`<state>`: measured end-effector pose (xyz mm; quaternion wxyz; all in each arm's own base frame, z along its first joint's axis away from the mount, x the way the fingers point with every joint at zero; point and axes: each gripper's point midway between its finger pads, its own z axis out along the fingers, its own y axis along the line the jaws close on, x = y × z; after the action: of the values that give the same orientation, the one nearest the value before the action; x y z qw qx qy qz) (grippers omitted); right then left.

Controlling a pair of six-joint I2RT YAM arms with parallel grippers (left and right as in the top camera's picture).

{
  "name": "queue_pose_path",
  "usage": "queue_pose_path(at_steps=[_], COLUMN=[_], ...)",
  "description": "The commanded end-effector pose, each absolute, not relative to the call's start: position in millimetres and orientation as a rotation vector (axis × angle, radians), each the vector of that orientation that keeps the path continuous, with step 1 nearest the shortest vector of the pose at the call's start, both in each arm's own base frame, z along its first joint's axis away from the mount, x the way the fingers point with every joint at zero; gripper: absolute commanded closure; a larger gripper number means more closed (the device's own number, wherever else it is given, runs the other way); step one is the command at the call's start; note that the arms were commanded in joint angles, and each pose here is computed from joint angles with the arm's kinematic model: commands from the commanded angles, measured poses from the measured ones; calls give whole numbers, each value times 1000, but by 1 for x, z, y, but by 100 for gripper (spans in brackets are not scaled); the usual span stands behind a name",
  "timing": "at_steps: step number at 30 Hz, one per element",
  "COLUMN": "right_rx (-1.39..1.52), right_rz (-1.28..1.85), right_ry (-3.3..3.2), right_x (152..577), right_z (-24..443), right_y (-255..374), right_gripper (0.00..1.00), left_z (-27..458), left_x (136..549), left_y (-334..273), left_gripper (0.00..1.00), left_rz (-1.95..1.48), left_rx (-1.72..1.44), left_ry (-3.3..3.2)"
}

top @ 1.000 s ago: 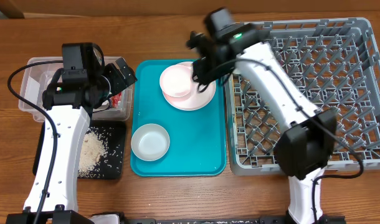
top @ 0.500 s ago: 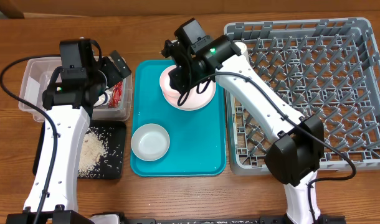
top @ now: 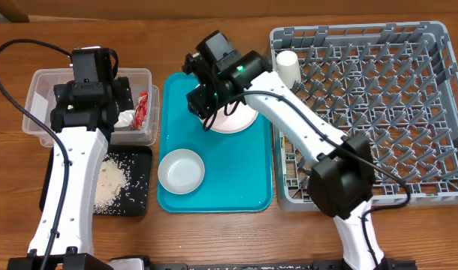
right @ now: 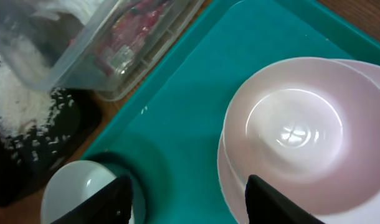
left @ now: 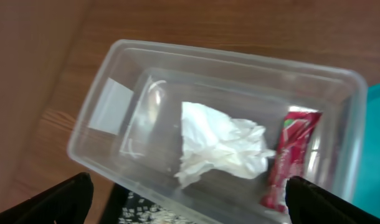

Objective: Sort waste into correct bins and load items into the dishwasher
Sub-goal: 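Move the right gripper to the pink bowl on the plate and grip its rim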

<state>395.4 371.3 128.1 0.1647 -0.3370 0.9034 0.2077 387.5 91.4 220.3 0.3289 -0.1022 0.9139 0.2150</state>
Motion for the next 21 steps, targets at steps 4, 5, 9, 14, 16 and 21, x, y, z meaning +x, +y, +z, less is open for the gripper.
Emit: queue_pose_path(at_steps=[4,5,9,14,16,21], right_rx=[-966,-961,-949,-950,-950,-946], right_rz=[430,407,362,365,364,368], right_ry=[2534,2530,2532,2529,2529,2516], right_x=[408,411,417,417,417,419], right_z=[106,103,95,94,94,88], right_y=[384,384,382,383,383,384], right_gripper=[58,60,66,82,82,82], left_z=[234,234,234,234,234,234], left_x=[385,385,385,385,385,385], left_y=[101,101,101,101,101,101], left_gripper=[0,0,0,0,0,0], left_rz=[655,655,655,655,655,655], left_rx=[-217,-217,-218,-217,-217,-218], left_ry=[2370,2370,2370,2370,2370,2370])
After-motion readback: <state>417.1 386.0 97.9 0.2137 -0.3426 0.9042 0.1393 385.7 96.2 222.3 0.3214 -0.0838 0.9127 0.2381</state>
